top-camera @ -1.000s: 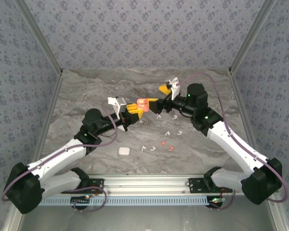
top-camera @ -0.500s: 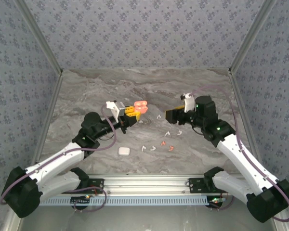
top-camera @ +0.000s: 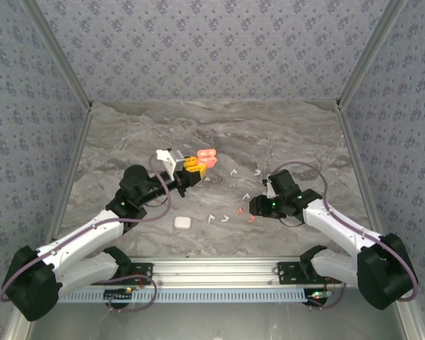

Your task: Insert wireless bluetooth earbuds into charging case

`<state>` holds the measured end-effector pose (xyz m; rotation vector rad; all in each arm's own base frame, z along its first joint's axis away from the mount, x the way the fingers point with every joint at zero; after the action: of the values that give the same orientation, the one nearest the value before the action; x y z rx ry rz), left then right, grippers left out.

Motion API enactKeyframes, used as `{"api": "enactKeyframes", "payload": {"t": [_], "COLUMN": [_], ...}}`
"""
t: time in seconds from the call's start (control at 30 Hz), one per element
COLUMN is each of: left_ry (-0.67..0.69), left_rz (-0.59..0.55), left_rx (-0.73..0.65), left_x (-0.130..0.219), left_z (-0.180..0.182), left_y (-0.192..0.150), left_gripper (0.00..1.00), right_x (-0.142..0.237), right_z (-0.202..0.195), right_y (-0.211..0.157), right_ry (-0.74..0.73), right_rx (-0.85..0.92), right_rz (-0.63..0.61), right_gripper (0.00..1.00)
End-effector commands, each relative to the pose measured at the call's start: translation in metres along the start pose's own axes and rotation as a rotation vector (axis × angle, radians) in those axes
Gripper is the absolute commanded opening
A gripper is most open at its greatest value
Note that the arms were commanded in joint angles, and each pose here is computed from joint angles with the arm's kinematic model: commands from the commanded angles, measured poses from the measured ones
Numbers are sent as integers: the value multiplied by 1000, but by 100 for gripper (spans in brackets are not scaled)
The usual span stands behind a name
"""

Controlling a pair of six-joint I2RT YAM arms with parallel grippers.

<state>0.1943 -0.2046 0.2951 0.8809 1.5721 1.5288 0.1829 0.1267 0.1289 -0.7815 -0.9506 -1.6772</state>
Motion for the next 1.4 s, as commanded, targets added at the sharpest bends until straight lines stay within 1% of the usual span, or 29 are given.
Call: {"api": "enactKeyframes", "payload": {"t": [0.0,0.27,0.47,0.67,0.83,1.37], "left_ry": [2,2,6,3,5,13], "left_rz": [-30,-20,-9,-6,-5,4], "left_rx": [-23,-19,-14,-12,-12,-15], "left_x": [2,1,0,-1,0,-1], "left_z": [-1,-1,0,0,0,1], "left_y": [9,10,10,10,10,11], "left_gripper": [0,0,0,0,0,0], "right_x": [-9,-29,-36,-40,-43,-48], "right_z": [-3,-3,-5,-7,-9,1], "right_y": [-2,-6,-10,-12,-15,-22], "right_ry": [-19,-44,-74,-99,-119,-208], "right_rx": [-24,-4,4,11,16,85], "right_rz": [0,27,48,68,91,150], "right_gripper": [46,44,43,42,40,38]}}
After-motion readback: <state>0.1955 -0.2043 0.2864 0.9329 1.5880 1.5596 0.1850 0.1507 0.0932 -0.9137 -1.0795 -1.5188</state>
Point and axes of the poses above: each hand's point on the last joint's axis, 136 mm out from that joint toward the fingers, its own x axis back along the fingers, its own z axis along the line the jaws close on, y = z × x, the point moved 8 cm from there along x, back along the fingers, and after that the axes turned 8 degrees about -x, right-handed, at the moved point
